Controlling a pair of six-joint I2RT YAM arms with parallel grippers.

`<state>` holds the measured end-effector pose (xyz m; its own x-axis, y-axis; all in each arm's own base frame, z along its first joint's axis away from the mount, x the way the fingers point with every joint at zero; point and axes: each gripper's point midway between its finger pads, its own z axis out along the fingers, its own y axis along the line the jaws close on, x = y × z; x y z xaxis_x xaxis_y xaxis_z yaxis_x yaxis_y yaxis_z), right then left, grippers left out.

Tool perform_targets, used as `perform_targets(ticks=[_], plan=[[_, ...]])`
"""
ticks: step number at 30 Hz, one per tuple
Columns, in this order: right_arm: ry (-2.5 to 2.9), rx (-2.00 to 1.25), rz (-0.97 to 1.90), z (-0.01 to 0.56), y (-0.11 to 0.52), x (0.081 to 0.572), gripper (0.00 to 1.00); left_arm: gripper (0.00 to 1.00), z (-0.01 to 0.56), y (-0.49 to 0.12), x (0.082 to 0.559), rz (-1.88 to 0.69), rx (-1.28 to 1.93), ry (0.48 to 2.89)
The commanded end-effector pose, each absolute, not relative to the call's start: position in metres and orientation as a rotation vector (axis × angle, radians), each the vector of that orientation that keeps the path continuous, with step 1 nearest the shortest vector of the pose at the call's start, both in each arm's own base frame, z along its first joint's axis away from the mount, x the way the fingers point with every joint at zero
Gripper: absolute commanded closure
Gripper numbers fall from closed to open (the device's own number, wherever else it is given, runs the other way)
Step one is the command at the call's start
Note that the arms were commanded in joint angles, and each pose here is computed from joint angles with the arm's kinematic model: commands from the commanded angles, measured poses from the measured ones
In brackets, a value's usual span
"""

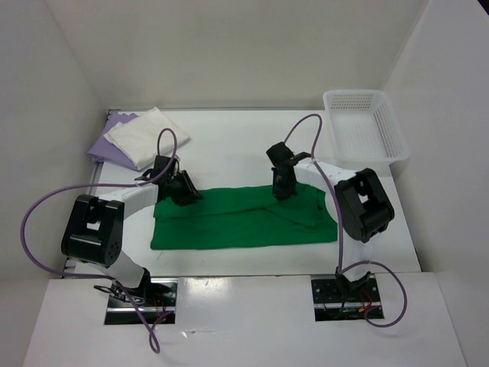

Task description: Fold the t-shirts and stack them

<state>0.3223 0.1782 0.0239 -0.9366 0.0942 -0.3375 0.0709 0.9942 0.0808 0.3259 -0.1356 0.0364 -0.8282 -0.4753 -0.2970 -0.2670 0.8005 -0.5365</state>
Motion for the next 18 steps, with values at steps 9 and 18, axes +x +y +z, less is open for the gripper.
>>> perform_targets(ticks=[9,18], plan=[[2.91,0.057,0.221,0.057,0.184,0.245,0.98,0.61,0.041,-0.14,0.333,-0.723,-0.54,2.528],[3.088,0.038,0.62,0.064,0.233,0.176,0.92,0.61,0.042,-0.136,0.335,-0.737,-0.544,2.524]])
